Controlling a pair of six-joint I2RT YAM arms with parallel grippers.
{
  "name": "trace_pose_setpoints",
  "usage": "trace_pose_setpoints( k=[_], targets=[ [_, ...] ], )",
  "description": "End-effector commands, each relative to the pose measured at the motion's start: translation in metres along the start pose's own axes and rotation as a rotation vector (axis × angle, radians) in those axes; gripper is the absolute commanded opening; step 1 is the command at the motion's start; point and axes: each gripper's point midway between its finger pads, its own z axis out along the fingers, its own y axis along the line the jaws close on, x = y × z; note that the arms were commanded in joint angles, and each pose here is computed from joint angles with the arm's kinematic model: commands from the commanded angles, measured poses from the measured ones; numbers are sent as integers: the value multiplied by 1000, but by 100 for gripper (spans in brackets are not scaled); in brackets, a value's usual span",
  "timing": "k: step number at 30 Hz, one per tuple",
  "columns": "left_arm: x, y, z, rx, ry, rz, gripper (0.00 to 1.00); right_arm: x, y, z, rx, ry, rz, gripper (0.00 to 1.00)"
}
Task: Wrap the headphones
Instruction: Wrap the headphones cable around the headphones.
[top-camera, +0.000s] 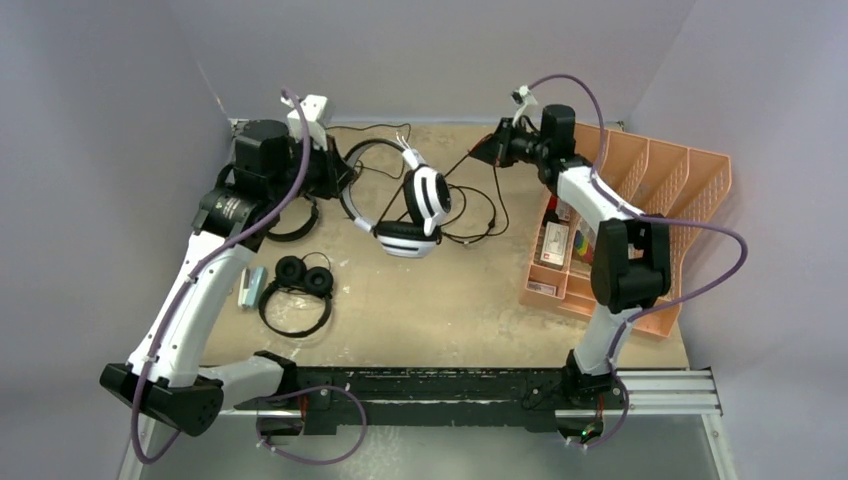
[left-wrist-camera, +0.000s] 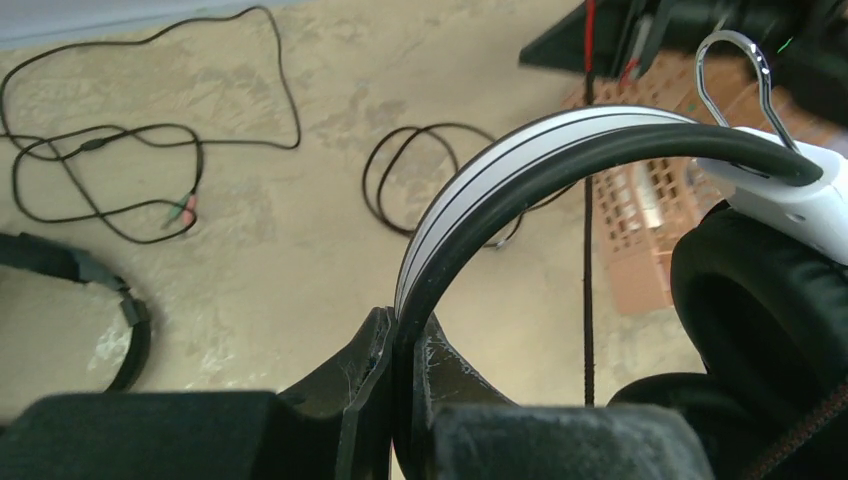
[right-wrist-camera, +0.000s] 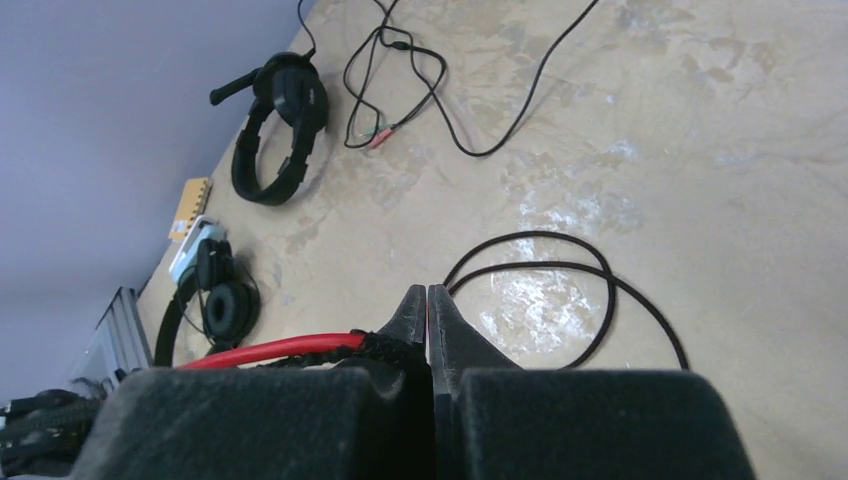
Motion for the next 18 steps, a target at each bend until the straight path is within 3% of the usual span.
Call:
trace_pose_setpoints(
  k=[1, 9, 13, 18],
  targets=[
    [12, 6, 3, -100, 2, 155, 0, -3, 17, -7, -20, 170, 43, 0],
    [35, 64, 31, -449, 34, 239, 0, -63, 86, -26, -163, 172, 98, 0],
    [21, 83, 41, -594, -50, 166, 0, -62, 132, -30, -307, 225, 175, 0],
    [9, 102, 56, -745, -126, 65, 0, -57, 205, -31, -466, 227, 159, 0]
  ],
)
